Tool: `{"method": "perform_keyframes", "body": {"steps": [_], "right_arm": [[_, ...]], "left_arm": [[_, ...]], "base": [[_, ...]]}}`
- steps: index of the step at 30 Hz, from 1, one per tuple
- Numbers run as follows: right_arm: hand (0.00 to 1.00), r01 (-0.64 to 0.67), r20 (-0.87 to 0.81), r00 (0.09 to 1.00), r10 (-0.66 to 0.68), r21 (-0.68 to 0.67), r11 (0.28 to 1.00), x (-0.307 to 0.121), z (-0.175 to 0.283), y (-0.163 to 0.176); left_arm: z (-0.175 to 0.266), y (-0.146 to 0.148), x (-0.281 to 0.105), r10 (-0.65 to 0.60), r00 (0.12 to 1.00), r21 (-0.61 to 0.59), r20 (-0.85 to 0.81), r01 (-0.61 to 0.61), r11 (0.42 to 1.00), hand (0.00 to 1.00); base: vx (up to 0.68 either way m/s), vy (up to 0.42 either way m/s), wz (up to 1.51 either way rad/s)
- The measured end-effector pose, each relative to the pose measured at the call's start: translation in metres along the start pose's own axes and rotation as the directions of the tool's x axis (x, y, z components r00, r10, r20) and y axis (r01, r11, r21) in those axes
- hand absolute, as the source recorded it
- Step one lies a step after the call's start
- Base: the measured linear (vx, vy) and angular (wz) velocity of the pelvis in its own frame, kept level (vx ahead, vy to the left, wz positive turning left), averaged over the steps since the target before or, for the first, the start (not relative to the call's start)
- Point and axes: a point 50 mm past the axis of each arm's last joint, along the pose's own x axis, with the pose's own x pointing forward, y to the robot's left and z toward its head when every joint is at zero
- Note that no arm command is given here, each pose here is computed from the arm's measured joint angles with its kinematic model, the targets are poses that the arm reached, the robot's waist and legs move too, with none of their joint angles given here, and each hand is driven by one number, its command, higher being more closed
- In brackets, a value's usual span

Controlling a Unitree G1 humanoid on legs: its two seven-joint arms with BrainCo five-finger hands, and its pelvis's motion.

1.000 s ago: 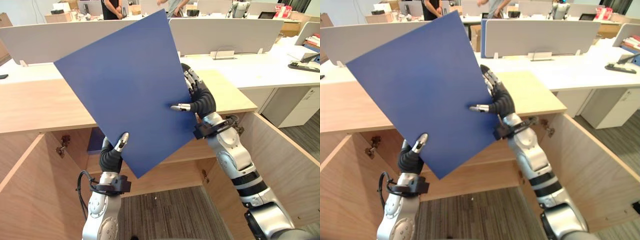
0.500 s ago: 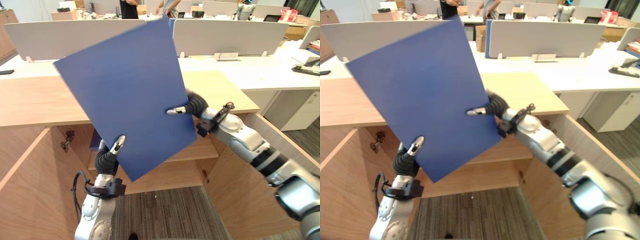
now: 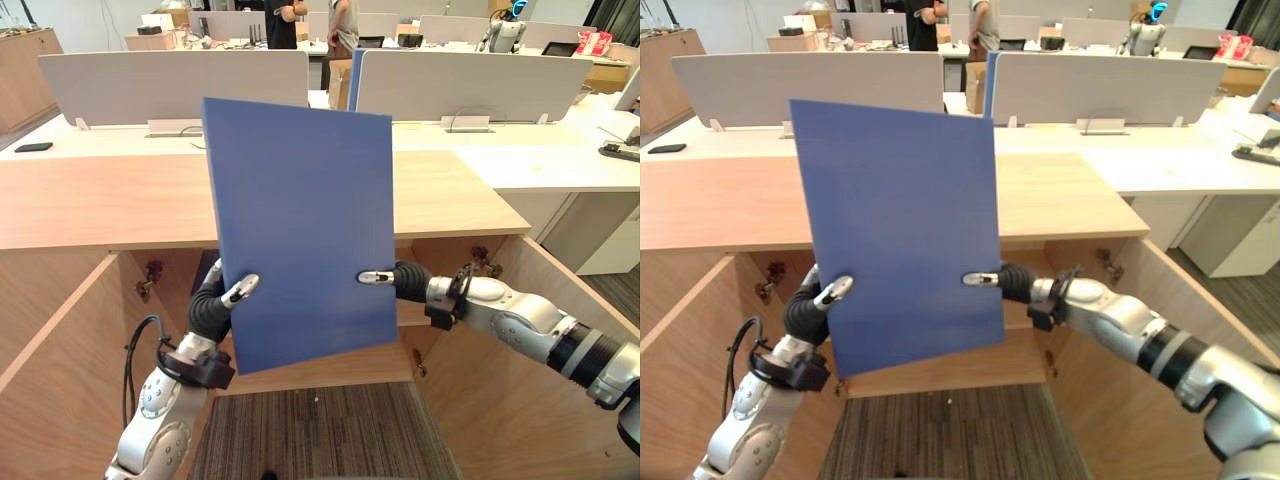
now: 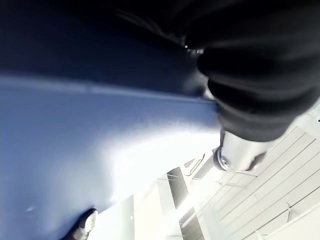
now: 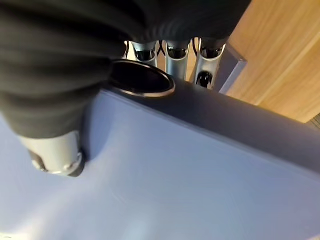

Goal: Walk over to the cabinet, pick up the folder, carry it to the office cabinet, place the folder inside the office cabinet, then close the office cabinet door

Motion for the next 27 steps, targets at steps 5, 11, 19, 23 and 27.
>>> {"method": "perform_keyframes", "body": {"steps": [5, 11, 19, 23, 27], "right_arm": [[1.00, 0.040, -0.033, 0.999, -0.040, -0.017, 0.999, -0.014, -0.023, -0.003], [1.00, 0.269, 0.052, 0.963, -0.265, -0.134, 0.954, -0.048, -0.033, -0.021], [1.00, 0.580, 0.272, 0.769, -0.579, -0.680, 0.450, -0.070, -0.008, -0.031], [1.00, 0.268, 0.037, 0.808, -0.589, -0.912, 0.310, -0.049, -0.059, -0.027], [1.00, 0.062, -0.127, 0.819, -0.560, -0.950, 0.305, -0.033, -0.093, -0.021]], "left_arm": [[-0.046, 0.008, -0.014, -0.021, 0.990, -0.112, -0.139, 0.005, 0.994, 0.00], [-0.151, 0.031, -0.100, 0.093, 0.734, -0.096, -0.673, -0.212, 0.973, 0.00], [-0.171, 0.061, -0.249, 0.570, 0.125, 0.257, -0.812, -0.800, 0.542, 0.00], [-0.170, 0.049, -0.282, 0.575, -0.037, 0.374, -0.818, -0.793, 0.480, 0.00], [-0.168, 0.046, -0.292, 0.606, -0.099, 0.395, -0.789, -0.837, 0.378, 0.00]], "base": [[0.00, 0.001, -0.01], [0.02, -0.003, -0.21], [0.04, -0.013, -0.33], [-0.02, 0.030, -0.35], [-0.10, 0.051, -0.38]]}}
